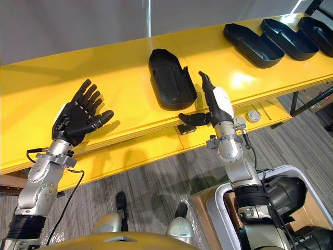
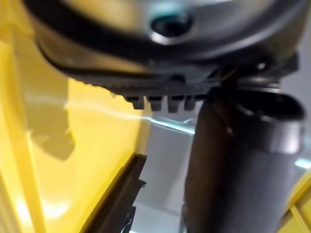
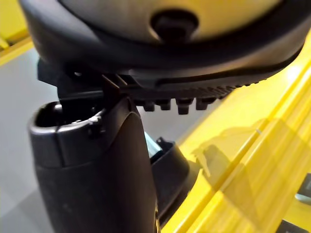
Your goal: Walk over and take three plastic housings, then place them on the shelf
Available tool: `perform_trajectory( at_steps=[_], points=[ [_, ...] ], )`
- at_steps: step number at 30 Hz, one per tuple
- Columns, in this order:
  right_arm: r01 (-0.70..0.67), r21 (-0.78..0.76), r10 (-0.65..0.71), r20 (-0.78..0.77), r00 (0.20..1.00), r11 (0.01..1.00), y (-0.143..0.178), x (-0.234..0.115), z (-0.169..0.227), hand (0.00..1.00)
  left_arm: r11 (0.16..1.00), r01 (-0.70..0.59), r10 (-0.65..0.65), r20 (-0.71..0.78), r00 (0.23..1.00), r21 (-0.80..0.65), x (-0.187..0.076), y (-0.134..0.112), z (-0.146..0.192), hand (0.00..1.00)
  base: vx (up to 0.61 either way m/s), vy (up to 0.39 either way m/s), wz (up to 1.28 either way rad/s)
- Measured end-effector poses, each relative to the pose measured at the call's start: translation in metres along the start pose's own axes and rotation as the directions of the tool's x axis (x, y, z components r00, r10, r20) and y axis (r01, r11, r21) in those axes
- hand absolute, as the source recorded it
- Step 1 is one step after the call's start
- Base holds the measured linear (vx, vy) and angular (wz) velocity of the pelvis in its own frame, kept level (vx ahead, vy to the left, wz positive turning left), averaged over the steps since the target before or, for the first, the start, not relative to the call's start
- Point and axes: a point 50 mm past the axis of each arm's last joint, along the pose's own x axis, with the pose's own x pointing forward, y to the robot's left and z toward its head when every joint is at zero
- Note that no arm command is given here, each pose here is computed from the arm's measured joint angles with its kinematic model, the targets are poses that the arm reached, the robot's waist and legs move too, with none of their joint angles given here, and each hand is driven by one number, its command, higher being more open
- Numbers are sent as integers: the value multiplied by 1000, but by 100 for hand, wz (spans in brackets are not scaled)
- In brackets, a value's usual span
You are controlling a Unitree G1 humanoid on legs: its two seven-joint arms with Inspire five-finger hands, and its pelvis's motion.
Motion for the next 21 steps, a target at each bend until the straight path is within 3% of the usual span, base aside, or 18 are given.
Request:
perform_trajectory(
  at_steps=[4,9,21],
  points=[
    [92,-29,-90,45,995,995,-11,24,12,100,983,118,-93,170,981,-141,3,-11,15,100,-47,8,0],
    [191,-30,-188,89,978,981,-26,46,26,100,962,241,-202,262,944,-129,4,-24,29,100,-43,5,5],
    [293,-61,-284,134,950,954,-55,69,39,100,951,265,-211,291,933,-159,3,-24,30,100,5,3,6]
  ],
)
